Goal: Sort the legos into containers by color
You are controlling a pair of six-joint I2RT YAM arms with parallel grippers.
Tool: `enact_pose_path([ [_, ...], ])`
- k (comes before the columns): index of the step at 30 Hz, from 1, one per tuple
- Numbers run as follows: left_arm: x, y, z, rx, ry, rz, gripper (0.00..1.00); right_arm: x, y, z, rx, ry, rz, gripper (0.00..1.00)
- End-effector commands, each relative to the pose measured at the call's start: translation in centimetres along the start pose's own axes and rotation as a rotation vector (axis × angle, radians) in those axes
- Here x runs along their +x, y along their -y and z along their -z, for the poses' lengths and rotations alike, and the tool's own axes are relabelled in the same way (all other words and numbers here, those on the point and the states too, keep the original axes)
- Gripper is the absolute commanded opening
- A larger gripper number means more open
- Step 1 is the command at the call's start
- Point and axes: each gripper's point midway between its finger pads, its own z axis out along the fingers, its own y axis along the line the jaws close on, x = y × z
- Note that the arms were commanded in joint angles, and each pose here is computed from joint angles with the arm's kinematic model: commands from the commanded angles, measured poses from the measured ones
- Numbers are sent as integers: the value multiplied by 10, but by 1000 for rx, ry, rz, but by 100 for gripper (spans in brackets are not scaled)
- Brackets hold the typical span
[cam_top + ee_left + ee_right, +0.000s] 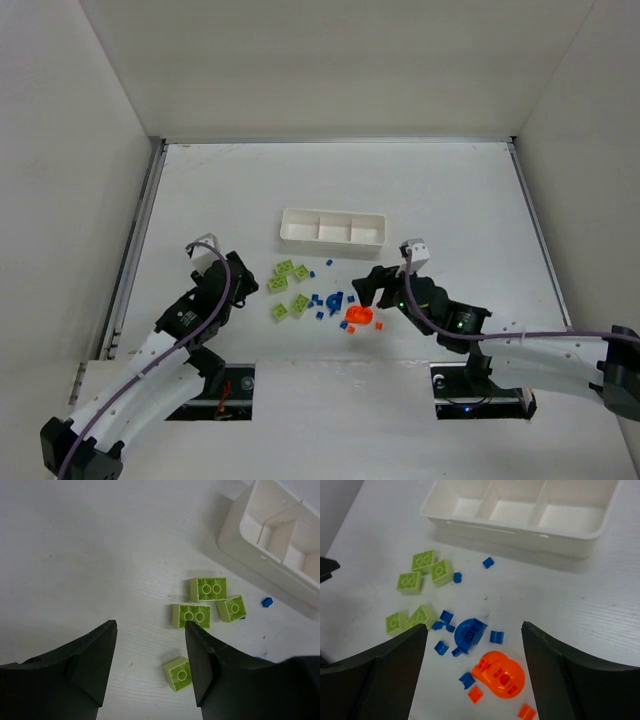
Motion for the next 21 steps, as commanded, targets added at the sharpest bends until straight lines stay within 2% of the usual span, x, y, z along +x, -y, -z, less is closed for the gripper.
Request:
enact_pose_path([
  [1,8,5,-5,22,-32,33,57,-19,25,4,49,63,-83,83],
  [2,7,7,-5,32,-31,32,57,-21,31,4,63,73,-83,83],
  [4,2,15,-4,63,-16,29,57,-29,48,2,110,99,-111,77],
  [5,3,18,-5,82,-11,26,56,-30,53,0,118,96,-127,69],
  [6,5,20,-6,95,-4,19,54,-30,52,-2,108,83,-138,56],
  [8,8,24,-8,108,-8,-1,51,-27,49,-5,89,61,-144,42],
  [10,16,34,-8,147,-30,-16,46,-22,35,-12,46,5,-129,22],
  [11,17,36,-8,155,-30,-17,45,-22,34,-13,43,1,-127,21],
  [13,24,43,-6,189,-39,-26,37,-14,14,-20,-9,-53,-82,17],
  [17,38,47,-7,208,-67,-38,17,10,-32,-35,-94,-145,-3,19],
  [21,47,50,-7,208,-96,-52,17,34,-70,-51,-159,-195,74,26],
])
